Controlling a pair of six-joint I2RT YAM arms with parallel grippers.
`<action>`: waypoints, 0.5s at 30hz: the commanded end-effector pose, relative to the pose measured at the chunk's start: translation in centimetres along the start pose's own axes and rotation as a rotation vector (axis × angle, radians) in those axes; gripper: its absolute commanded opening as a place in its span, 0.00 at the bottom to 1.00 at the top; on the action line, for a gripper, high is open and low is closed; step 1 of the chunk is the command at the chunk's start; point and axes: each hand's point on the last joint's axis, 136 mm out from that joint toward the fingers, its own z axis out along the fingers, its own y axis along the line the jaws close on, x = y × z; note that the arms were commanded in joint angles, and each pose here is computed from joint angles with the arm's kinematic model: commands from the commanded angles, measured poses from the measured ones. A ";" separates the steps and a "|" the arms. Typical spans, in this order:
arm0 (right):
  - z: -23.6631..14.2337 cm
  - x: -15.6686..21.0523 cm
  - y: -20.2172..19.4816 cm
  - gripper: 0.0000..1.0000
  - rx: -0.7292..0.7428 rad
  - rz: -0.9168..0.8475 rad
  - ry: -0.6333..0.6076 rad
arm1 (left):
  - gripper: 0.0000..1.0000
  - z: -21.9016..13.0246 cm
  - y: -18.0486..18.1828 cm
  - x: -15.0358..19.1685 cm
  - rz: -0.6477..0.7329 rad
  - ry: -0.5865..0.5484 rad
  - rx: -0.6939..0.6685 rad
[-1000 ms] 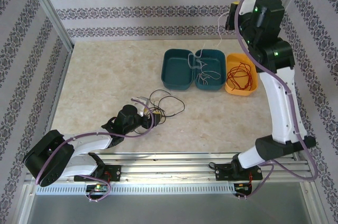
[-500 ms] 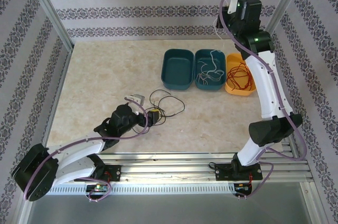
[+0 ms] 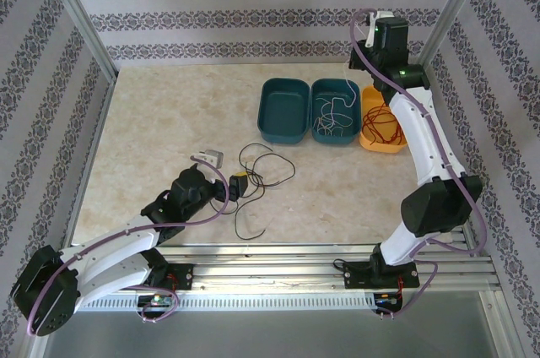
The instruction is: Untangle the cables
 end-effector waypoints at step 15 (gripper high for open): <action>10.3 14.5 1.5 0.00 -0.099 0.054 0.433 | 0.99 0.4 0.9 1.7 -0.018 0.232 -0.107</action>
